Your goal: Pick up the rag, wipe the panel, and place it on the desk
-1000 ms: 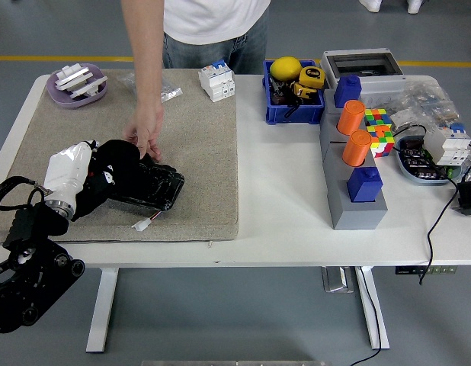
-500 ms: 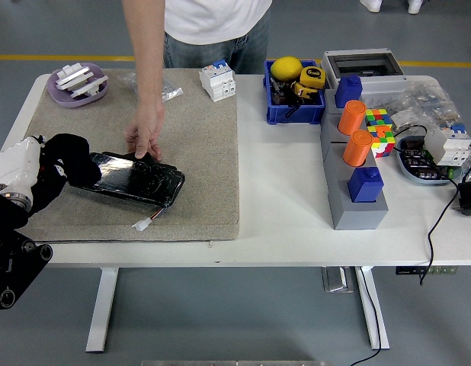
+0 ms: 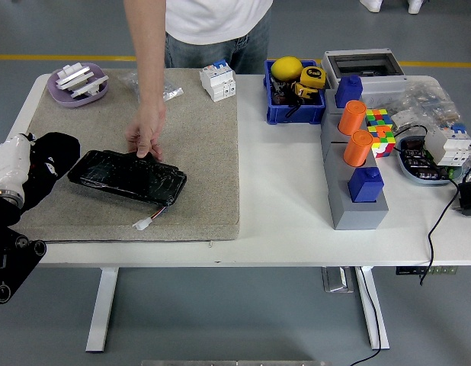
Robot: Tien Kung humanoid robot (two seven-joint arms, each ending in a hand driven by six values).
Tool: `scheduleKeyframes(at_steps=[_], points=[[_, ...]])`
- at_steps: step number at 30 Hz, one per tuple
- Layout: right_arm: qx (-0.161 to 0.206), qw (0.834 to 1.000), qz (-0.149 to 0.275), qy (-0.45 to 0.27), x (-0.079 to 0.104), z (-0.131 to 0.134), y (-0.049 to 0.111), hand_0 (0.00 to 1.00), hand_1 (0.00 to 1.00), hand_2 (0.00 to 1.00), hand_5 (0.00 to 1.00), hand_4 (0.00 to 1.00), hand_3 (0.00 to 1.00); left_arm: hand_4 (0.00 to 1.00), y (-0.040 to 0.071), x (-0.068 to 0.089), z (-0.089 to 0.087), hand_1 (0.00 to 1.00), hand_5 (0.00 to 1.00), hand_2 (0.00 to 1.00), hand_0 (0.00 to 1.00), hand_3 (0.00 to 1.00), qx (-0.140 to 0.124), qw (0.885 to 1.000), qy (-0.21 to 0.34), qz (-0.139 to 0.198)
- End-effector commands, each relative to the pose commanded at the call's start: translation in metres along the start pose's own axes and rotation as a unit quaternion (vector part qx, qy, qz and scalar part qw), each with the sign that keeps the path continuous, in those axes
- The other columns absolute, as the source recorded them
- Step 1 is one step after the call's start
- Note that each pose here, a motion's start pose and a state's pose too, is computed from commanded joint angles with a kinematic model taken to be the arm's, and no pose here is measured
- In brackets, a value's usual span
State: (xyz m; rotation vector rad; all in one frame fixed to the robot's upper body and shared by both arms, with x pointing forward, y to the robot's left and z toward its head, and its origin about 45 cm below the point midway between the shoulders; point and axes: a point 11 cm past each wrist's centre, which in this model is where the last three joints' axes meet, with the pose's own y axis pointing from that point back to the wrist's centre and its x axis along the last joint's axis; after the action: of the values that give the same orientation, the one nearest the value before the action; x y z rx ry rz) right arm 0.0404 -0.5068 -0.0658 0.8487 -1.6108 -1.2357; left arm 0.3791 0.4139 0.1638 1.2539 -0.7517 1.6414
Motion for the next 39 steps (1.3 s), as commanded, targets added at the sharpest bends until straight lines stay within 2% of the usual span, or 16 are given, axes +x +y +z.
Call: scheduleKeyframes(at_steps=[6, 16, 23, 25, 32, 39], points=[[0.0, 1.0, 0.0, 0.0, 0.0, 0.0, 0.0, 0.75, 0.627, 0.695, 0.527, 0.998, 0.646, 0.076, 0.002, 0.001, 0.006, 0.161, 0.002, 0.519, 0.212, 0.484, -0.01, 1.0, -0.003, 0.002], [0.001, 1.0, 0.0, -0.001, 0.0, 0.0, 0.0, 0.752, 0.626, 0.695, 0.53, 0.998, 0.645, 0.068, 0.013, -0.003, 0.033, 0.159, 0.002, 0.516, 0.213, 0.481, -0.057, 0.998, -0.024, 0.001], [0.002, 1.0, 0.001, -0.002, 0.001, -0.001, 0.0, 0.752, 0.626, 0.694, 0.53, 0.998, 0.645, 0.076, 0.024, -0.018, 0.053, 0.161, 0.002, 0.515, 0.213, 0.482, -0.092, 0.995, -0.043, -0.022], [0.002, 1.0, 0.001, -0.003, 0.002, -0.001, 0.0, 0.752, 0.626, 0.694, 0.531, 0.998, 0.645, 0.084, 0.029, -0.024, 0.059, 0.163, 0.002, 0.516, 0.207, 0.484, -0.103, 0.993, -0.046, -0.031], [0.001, 1.0, 0.002, -0.003, 0.003, -0.001, 0.0, 0.752, 0.625, 0.694, 0.533, 0.998, 0.645, 0.088, 0.057, -0.047, 0.091, 0.163, 0.002, 0.517, 0.207, 0.485, -0.149, 0.986, -0.036, -0.07], [0.002, 1.0, 0.003, -0.003, 0.004, -0.002, 0.001, 0.752, 0.625, 0.693, 0.532, 0.998, 0.643, 0.092, 0.088, -0.057, 0.124, 0.161, 0.002, 0.517, 0.202, 0.484, -0.195, 0.976, -0.012, -0.098]])
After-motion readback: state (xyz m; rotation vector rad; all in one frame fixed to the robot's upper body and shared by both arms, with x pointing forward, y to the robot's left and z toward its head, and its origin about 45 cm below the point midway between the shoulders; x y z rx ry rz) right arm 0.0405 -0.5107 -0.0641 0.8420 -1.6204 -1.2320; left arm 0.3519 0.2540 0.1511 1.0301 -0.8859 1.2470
